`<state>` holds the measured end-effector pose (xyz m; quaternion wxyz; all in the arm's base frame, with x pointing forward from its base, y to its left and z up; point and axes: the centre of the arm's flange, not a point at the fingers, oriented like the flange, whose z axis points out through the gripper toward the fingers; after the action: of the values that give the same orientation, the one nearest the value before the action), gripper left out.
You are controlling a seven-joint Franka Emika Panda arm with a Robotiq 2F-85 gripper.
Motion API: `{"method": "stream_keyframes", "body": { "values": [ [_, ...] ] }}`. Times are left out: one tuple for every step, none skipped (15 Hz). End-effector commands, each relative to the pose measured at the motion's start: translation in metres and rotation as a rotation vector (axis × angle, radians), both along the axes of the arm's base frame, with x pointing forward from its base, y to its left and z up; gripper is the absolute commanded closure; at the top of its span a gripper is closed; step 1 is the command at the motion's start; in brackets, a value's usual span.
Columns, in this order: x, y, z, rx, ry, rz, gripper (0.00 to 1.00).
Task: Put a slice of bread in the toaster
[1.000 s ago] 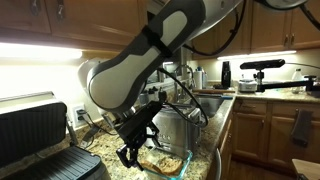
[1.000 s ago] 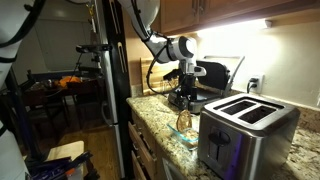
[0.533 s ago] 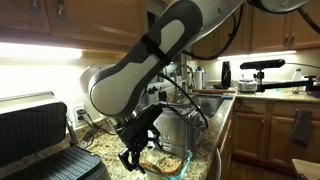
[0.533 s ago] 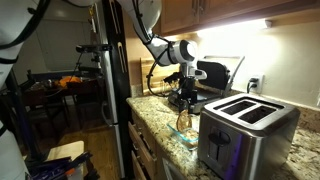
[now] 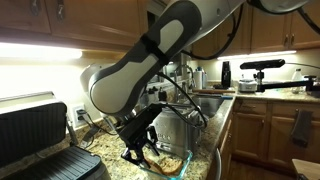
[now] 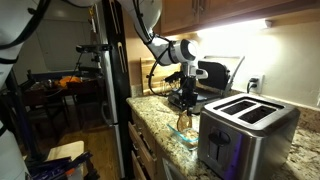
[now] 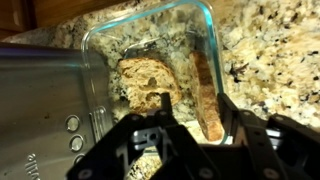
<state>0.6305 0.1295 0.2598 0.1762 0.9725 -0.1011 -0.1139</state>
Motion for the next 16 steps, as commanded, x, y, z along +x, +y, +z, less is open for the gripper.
{"method": "stream_keyframes", "body": {
  "values": [
    [0.001,0.001,0.003,-0.003,0.010,-0.019,0.80],
    [0.001,0.000,0.003,-0.002,0.010,-0.020,0.87],
    [0.001,0.000,0.003,0.000,0.010,-0.019,0.93],
    [0.000,0.001,0.003,0.000,0.009,-0.019,0.99],
    [-0.001,0.001,0.005,0.004,0.006,-0.018,1.00],
    [-0.002,0.002,0.007,0.009,0.002,-0.017,1.00],
    [-0.004,0.003,0.011,0.012,-0.005,-0.018,0.96],
    [-0.008,0.005,0.018,0.016,-0.022,-0.015,0.96],
    [-0.012,0.007,0.026,0.022,-0.037,-0.013,0.96],
    [-0.017,0.009,0.036,0.028,-0.052,-0.010,0.96],
    [-0.021,0.011,0.045,0.027,-0.070,-0.003,0.96],
    [-0.025,0.014,0.056,0.032,-0.086,0.003,0.96],
    [-0.028,0.016,0.065,0.036,-0.100,0.008,0.96],
    [-0.031,0.018,0.075,0.038,-0.113,0.013,0.96],
    [-0.035,0.019,0.085,0.043,-0.125,0.014,0.96],
    [-0.038,0.020,0.093,0.044,-0.139,0.015,0.96]
  ]
}}
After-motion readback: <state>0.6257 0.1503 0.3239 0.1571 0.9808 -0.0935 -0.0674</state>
